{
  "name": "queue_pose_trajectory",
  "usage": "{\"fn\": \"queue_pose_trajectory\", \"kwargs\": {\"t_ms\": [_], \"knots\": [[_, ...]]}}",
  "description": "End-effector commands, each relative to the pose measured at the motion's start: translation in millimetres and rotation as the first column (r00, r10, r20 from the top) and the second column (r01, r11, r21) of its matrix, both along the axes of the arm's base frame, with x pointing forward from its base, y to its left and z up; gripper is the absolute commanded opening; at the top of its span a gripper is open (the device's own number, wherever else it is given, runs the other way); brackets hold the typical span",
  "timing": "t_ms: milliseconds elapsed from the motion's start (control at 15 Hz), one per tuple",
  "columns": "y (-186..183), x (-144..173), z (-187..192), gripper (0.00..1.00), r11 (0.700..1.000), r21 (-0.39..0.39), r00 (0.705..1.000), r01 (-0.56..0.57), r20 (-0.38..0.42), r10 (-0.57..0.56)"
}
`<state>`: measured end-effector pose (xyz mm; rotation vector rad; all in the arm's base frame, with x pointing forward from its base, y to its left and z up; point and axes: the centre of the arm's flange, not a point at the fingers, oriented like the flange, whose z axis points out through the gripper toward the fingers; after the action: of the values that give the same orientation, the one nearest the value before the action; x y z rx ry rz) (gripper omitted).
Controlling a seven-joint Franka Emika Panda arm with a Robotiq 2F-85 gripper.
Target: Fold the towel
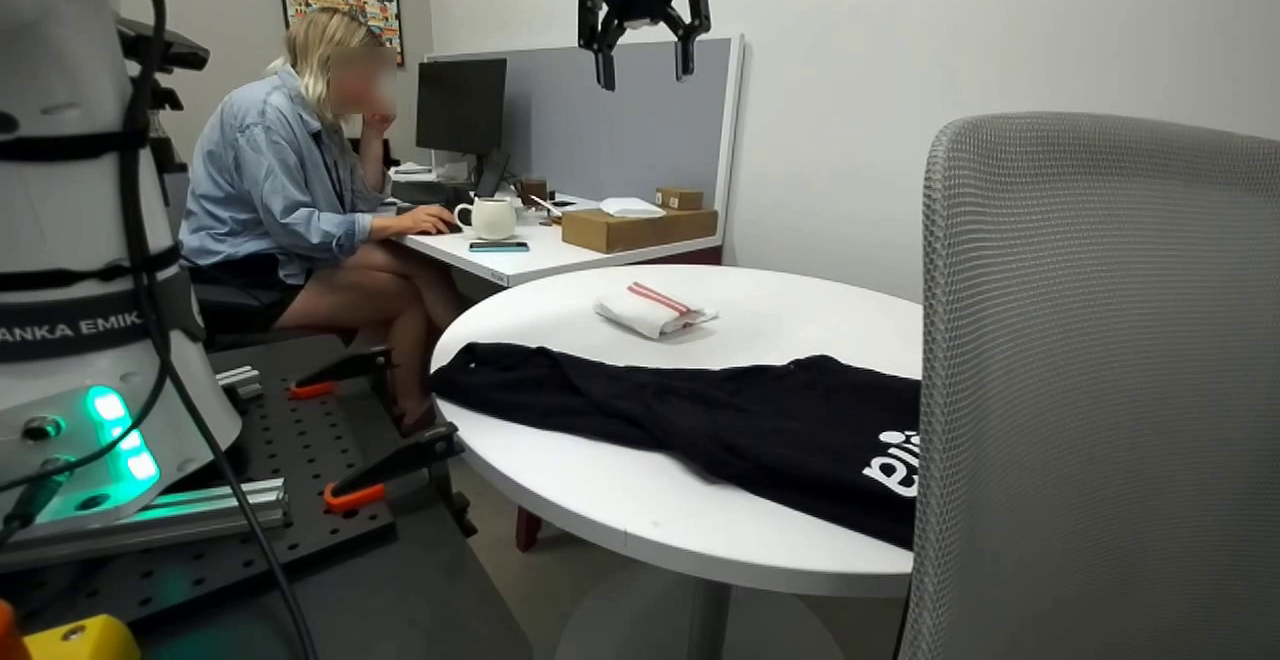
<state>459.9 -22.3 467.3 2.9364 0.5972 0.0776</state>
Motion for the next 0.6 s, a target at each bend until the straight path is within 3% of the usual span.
{"fn": "queue_pose_trajectory", "kwargs": {"t_ms": [0, 533], "knots": [[-2.8, -5.9, 2.8, 1.00, 1.000, 0.005, 1.000, 0.015, 0.008, -0.015], [-2.0, -12.8, 0.3, 1.00, 0.999, 0.010, 0.999, 0.031, 0.009, -0.031]]}}
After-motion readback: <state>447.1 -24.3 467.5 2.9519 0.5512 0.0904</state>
